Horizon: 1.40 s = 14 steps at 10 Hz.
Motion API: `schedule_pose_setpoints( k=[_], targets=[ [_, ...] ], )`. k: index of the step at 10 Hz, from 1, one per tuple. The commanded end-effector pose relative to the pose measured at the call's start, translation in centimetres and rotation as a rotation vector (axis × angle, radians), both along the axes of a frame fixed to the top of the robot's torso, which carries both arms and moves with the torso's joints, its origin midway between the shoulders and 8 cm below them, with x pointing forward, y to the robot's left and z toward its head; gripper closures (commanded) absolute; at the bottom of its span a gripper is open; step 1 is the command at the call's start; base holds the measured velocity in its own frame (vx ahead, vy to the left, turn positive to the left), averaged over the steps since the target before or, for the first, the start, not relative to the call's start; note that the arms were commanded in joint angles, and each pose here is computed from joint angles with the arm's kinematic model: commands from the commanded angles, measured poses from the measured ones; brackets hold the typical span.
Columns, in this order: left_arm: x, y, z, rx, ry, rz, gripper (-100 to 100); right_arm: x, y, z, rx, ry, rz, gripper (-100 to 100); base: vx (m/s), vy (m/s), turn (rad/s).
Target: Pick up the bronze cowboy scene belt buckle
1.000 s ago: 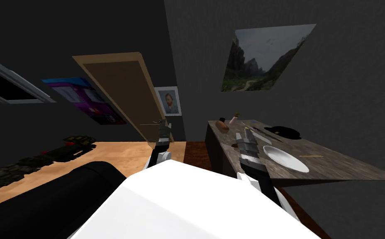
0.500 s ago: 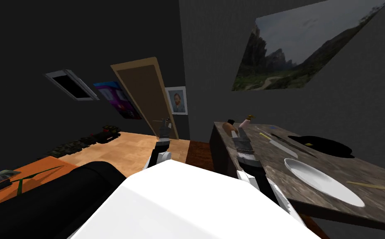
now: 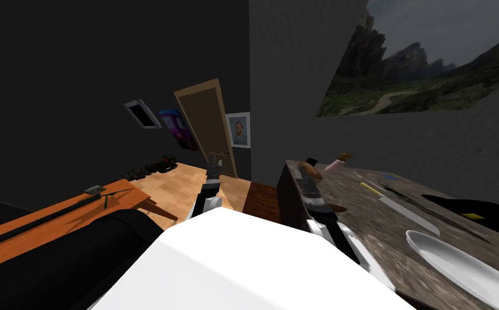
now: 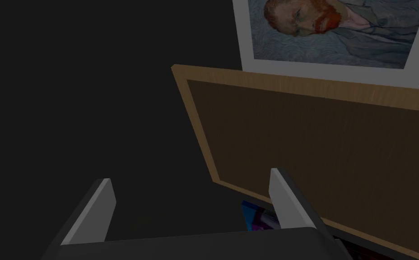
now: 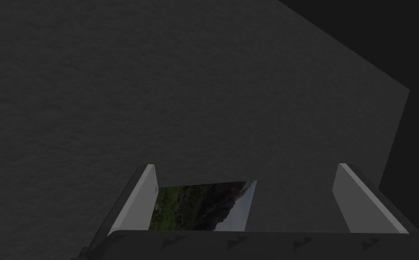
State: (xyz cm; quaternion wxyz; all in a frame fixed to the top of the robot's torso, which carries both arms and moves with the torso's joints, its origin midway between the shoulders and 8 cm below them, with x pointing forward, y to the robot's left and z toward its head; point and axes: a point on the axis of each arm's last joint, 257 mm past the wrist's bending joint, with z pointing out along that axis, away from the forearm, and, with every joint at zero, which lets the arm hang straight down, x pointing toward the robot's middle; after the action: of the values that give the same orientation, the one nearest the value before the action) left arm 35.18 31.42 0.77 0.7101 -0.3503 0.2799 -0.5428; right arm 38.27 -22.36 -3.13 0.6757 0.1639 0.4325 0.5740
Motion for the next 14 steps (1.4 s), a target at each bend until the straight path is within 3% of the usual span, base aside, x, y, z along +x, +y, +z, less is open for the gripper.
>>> schedule_pose_setpoints(
  k=[1, 6, 13, 14],
  targets=[
    [0.0, 0.0, 0.0, 0.0, 0.0, 0.0, 0, 0.2, 1.1, -0.8, -0.057, -0.003, 0.038, -100, -0.039, -0.034, 0.305],
    [0.0, 0.0, 0.0, 0.0, 0.0, 0.0, 0, 0.4, 2.7, -2.9, -0.179, 0.004, 0.112, -100, -0.034, -0.04, 0.206],
    [0.0, 0.0, 0.0, 0.0, 0.0, 0.0, 0, 0.3, 4.1, -8.9, -0.415, 0.045, 0.247, -100, -0.057, -0.038, 0.232],
    [0.0, 0.0, 0.0, 0.0, 0.0, 0.0, 0, 0.3, 3.9, -9.3, -0.426, 0.052, 0.247, -100, -0.054, -0.031, 0.157]
  ],
)
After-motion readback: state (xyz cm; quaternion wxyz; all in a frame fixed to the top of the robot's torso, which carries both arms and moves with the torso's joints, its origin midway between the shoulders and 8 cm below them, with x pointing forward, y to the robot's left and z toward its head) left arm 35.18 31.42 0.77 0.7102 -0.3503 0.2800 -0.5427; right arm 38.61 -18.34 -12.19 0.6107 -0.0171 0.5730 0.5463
